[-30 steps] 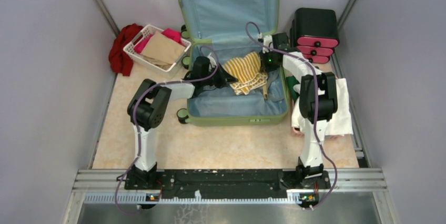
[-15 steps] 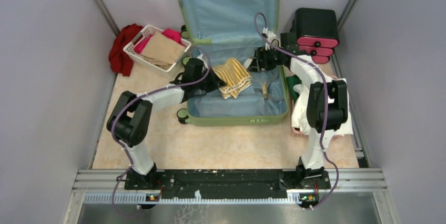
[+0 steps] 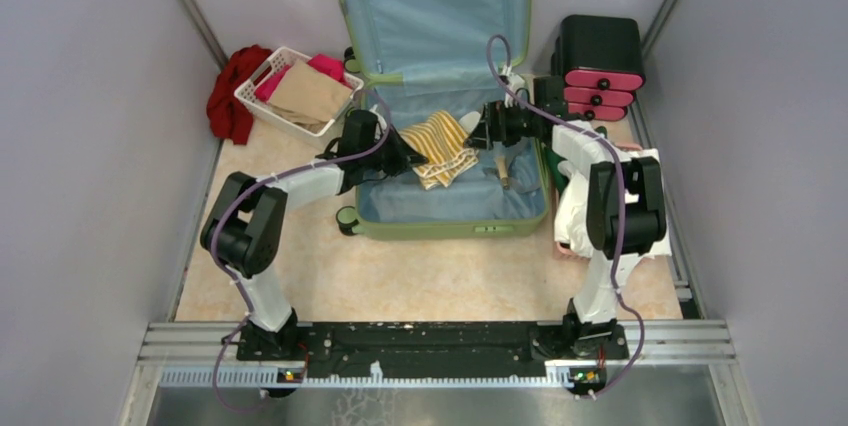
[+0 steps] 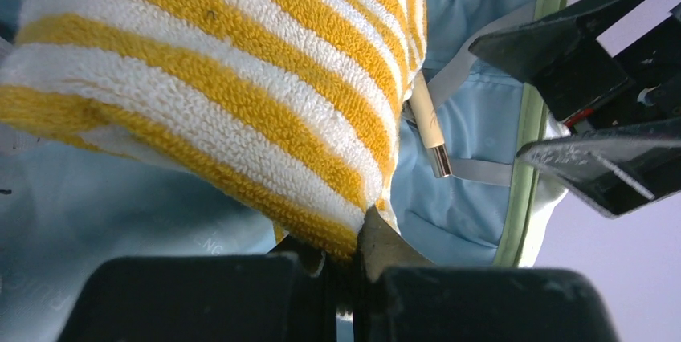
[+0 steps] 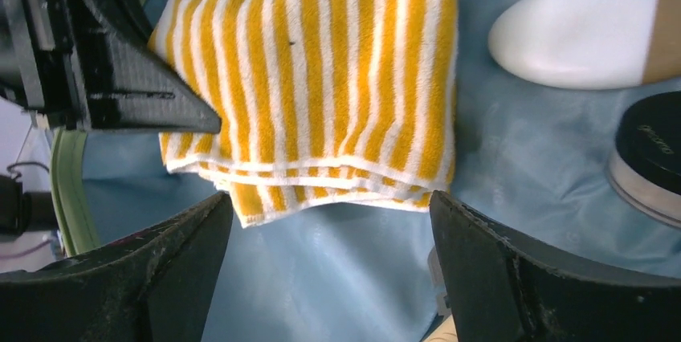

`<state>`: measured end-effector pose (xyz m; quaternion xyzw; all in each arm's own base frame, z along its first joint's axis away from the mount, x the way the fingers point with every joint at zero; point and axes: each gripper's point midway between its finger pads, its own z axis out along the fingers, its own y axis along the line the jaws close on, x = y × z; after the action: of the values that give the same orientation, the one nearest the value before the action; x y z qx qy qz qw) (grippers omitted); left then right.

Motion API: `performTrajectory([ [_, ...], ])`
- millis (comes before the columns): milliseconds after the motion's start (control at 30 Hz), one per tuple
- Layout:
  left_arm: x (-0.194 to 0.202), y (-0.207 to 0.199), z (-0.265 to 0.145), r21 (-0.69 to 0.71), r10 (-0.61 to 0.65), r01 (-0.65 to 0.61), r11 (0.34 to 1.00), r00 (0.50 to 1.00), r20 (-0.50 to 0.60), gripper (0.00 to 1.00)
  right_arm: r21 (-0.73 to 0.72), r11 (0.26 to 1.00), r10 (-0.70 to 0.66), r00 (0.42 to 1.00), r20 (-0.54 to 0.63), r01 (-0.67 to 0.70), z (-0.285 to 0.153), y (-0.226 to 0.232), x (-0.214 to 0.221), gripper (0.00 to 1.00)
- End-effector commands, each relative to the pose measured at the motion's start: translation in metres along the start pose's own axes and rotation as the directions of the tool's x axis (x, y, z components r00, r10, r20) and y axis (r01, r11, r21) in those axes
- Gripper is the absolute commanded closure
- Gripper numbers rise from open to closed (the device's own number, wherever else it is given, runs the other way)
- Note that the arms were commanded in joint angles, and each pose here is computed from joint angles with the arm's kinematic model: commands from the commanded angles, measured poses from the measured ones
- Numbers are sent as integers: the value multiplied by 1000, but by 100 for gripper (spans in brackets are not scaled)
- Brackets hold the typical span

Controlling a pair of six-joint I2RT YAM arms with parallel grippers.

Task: Open, take out, and arrange the luggage

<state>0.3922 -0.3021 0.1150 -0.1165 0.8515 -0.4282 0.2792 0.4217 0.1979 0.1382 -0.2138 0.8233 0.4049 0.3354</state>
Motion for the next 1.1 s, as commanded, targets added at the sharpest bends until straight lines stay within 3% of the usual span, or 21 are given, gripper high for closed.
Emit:
performTrajectory([
  [0,-5,-4,-6,17,59,-59,998,998,5,100,58,997,38,995,90,-44,4,-10,-29,8],
  [233,16,26,-2,-21,25,-26,999,998,-53,100,107,986,133,991,-22,-130,42,-39,-9,10],
  [400,22,27,-2,-12,20,-21,1000,997,-76,100,134,984,133,986,-103,-119,61,-37,16,19],
  [500,22,25,-2,-4,22,-23,1000,997,-77,100,119,985,143,982,-126,-128,67,-32,25,37],
  [633,19,20,-3,9,29,-29,1000,997,-71,100,80,987,152,980,-130,-143,70,-25,28,46],
  [767,14,11,-4,33,50,-48,998,996,-67,100,39,990,138,983,-122,-134,68,-16,20,79],
  [867,6,-2,-8,52,83,-81,995,995,-55,100,56,997,50,996,-73,-46,52,-8,-4,96],
  [1067,-18,-50,-27,134,172,-172,976,985,17,100,163,966,-216,973,77,201,-13,34,-74,100],
])
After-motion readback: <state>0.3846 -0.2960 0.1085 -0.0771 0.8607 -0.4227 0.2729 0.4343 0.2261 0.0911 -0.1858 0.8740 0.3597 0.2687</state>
